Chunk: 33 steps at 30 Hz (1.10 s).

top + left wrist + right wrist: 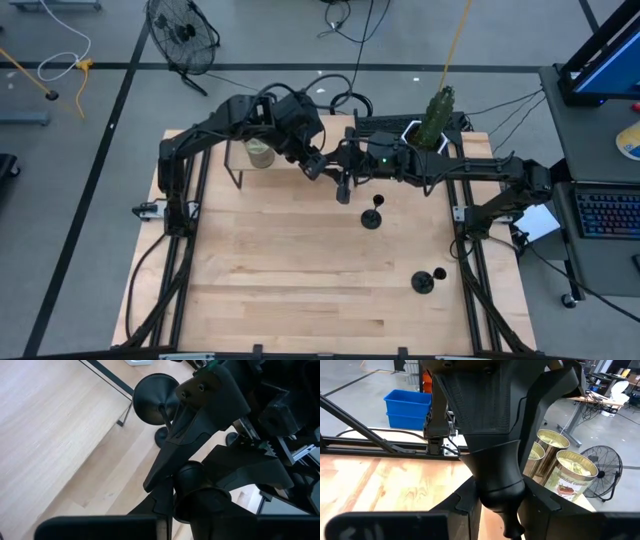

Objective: Pick & Place candle stick holders
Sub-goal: Put the bottom left black candle holder on the shelf

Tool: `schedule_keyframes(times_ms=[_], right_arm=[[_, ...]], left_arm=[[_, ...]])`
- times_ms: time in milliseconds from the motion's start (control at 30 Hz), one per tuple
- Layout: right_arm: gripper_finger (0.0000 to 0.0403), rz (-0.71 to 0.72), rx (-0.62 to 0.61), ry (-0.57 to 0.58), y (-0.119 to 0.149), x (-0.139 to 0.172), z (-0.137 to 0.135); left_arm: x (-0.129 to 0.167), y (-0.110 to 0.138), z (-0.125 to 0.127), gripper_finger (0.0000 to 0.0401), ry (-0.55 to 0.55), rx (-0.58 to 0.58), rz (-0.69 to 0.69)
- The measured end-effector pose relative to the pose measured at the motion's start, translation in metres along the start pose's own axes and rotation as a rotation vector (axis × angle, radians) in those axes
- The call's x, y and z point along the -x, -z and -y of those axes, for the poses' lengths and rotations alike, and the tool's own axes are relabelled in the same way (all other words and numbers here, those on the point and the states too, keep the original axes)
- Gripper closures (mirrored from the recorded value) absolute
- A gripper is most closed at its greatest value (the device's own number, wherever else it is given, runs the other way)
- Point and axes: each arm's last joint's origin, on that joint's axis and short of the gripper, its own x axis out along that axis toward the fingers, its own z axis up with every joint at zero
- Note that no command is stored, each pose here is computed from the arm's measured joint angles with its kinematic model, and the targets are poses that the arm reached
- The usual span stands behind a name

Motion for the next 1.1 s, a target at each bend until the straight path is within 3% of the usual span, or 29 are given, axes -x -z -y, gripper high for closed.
schedule_keyframes(times_ms=[167,633,800,1100], right_arm=[[0.0310,0.005,-0.002,0.001,-0.001,0.000,0.000],[0.0310,0.001,-0.005,-0.002,0.000,0.000,0.000],[0.0310,0.001,-0.006,0.002,-0.001,0.001,0.000],[0.0310,-0.004,-0.033,0.001,0.000,0.001,0.000]], left_arm=[[0.006,-0.001,-0.002,0.0384,0.001,0.004,0.015],[0.009,-0.001,-0.004,0.0384,0.005,-0.004,0.021],[0.009,-0.002,-0.003,0.0367,0.018,-0.008,0.023],[0.014,-0.002,-0.005,0.0384,0.021,-0.017,0.040]])
